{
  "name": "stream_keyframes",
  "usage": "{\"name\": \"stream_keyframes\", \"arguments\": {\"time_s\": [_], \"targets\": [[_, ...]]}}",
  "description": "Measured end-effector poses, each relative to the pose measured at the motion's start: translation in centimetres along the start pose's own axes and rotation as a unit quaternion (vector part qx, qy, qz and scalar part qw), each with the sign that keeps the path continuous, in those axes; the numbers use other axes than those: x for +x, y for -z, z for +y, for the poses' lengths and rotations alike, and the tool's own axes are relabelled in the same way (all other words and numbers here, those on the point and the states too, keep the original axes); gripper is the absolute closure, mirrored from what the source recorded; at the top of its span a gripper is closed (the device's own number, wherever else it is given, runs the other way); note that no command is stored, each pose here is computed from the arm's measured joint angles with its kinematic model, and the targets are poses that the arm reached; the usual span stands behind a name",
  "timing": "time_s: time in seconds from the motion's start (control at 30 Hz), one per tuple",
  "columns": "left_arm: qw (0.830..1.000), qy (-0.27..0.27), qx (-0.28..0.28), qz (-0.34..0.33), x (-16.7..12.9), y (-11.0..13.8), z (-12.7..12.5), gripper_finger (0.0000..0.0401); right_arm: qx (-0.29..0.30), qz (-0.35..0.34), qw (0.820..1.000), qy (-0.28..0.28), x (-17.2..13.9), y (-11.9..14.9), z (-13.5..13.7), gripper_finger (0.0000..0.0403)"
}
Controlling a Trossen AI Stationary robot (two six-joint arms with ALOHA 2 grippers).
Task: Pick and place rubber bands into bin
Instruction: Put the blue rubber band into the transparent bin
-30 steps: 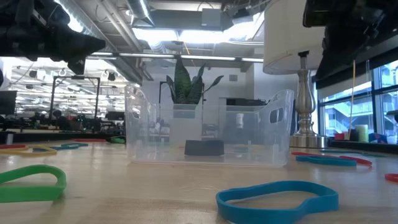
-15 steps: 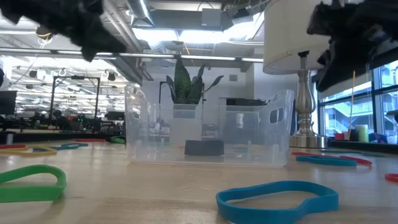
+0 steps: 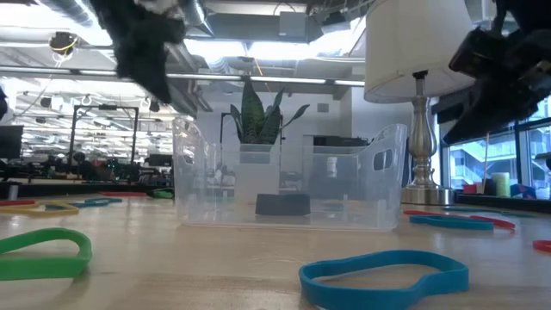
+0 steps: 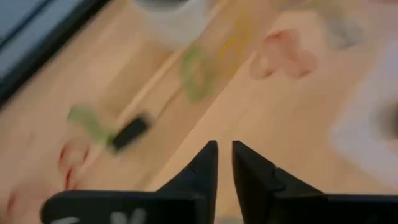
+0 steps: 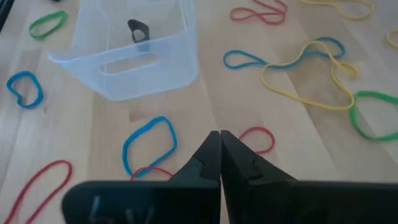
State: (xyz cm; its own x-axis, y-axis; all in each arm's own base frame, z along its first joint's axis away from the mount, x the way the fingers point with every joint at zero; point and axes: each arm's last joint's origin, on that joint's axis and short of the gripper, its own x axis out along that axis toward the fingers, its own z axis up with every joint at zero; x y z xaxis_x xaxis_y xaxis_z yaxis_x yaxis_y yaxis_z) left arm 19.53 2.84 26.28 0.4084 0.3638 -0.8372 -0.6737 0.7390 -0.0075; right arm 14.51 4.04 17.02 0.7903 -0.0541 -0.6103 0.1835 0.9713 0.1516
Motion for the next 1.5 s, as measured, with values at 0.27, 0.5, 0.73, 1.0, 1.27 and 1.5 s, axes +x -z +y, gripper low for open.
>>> {"name": "stream_keyframes", "arguments": {"time_s": [0.27, 0.5, 0.73, 1.0, 1.27, 1.5], "targets": [[0.952, -0.115, -0.233, 0.163, 3.4, 1.0, 1.6, 0.0272, -0.003, 0.009, 1.000, -0.018, 0.2, 0.8, -0.2, 0.0402], [0.933, -0.155, -0.248, 0.209, 7.3, 0.8, 1.2, 0.0268, -0.002, 0.005, 1.000, -0.023, 0.2, 0.7, -0.1, 0.0402], [0.901, -0.188, -0.252, 0.297, 11.2, 1.6, 1.1, 0.0286, 0.003, 0.005, 0.999, -0.043, 0.2, 0.6, 0.0, 0.0402], [0.895, -0.161, -0.269, 0.316, 14.5, 1.9, 0.1, 0.0311, 0.015, 0.008, 0.999, -0.050, 0.2, 0.6, 0.1, 0.0402], [0.890, -0.166, -0.270, 0.327, 15.1, 2.3, -0.5, 0.0378, 0.015, 0.006, 0.999, -0.051, 0.2, 0.6, 0.1, 0.0402], [0.902, -0.163, -0.262, 0.302, 13.1, 2.1, -1.4, 0.0399, 0.018, 0.003, 0.998, -0.053, 0.1, 0.5, 0.1, 0.0402]]}}
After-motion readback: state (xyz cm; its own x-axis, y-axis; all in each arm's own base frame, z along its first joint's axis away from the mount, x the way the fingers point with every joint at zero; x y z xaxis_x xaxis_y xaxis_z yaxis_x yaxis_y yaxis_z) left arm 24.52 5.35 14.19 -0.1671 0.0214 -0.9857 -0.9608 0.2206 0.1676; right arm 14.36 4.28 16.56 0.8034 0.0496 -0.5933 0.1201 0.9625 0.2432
